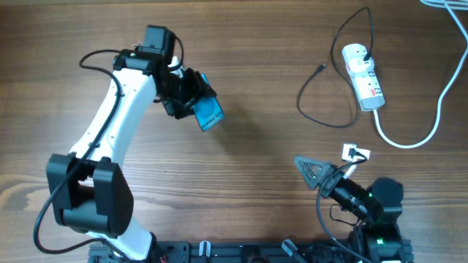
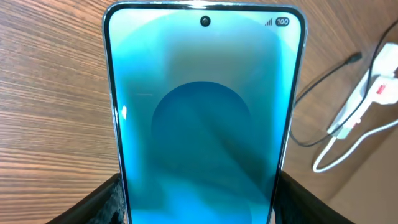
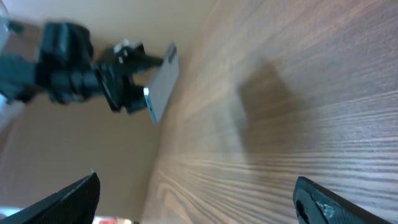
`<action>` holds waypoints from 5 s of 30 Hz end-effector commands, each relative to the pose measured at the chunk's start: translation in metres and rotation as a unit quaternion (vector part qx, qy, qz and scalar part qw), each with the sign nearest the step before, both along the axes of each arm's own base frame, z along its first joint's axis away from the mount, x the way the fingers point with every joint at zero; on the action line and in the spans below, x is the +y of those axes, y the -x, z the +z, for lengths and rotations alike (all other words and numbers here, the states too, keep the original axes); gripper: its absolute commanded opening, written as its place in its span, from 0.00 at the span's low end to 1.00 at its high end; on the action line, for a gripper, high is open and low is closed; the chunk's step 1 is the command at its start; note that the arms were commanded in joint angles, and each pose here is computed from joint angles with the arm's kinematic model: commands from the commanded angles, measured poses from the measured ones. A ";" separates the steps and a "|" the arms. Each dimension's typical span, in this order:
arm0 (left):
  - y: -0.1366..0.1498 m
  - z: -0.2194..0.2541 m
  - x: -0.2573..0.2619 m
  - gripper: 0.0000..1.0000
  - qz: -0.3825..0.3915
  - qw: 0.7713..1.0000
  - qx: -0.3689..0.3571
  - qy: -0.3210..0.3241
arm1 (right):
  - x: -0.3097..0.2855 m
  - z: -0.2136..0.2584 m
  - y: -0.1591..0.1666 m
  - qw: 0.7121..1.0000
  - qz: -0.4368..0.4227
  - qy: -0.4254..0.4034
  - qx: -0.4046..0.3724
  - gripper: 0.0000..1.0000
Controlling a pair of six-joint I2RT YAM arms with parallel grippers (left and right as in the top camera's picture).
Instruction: Plug charger to phone and switch on socket
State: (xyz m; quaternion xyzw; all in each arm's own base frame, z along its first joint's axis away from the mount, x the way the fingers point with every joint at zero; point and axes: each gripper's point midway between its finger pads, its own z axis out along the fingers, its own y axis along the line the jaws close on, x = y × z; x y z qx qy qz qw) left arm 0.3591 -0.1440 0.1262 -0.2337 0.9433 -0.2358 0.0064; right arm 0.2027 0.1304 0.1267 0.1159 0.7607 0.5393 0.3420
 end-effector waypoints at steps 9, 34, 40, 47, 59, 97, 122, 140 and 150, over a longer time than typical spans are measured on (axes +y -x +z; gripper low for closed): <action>0.019 0.015 -0.096 0.52 0.013 0.999 -0.032 -0.015 | 0.022 0.008 -0.017 0.998 -0.021 0.034 -0.051 0.99; 0.078 0.028 -0.202 0.55 -0.037 0.997 -0.049 0.037 | 0.039 0.003 -0.064 0.994 -0.095 -0.022 -0.050 0.54; 0.079 0.027 -0.201 0.55 -0.038 0.998 -0.046 0.033 | 0.040 0.004 -0.063 0.994 -0.091 -0.025 -0.049 0.31; 0.079 0.027 -0.201 0.56 -0.039 0.998 -0.045 0.033 | 0.044 0.004 -0.061 0.995 -0.080 -0.036 -0.038 0.12; 0.067 0.030 -0.186 1.00 -0.047 0.997 -0.060 0.026 | 0.043 0.000 -0.060 0.992 -0.090 -0.083 0.018 0.05; 0.085 -0.009 -0.151 0.51 0.047 0.965 0.050 0.252 | 0.061 0.001 -0.052 0.886 -0.086 -0.332 0.312 0.05; 0.078 -0.011 -0.159 0.04 0.061 0.970 0.015 0.234 | 0.065 0.011 -0.048 0.889 -0.060 -0.337 0.304 0.27; 0.069 0.054 -0.082 0.04 -0.109 0.896 -0.029 0.430 | 0.041 -0.042 -0.059 0.995 -0.087 0.017 0.052 0.88; 0.067 0.027 -0.078 0.04 -0.148 0.907 -0.086 0.386 | 0.024 -0.005 -0.129 0.939 -0.106 0.317 0.076 0.92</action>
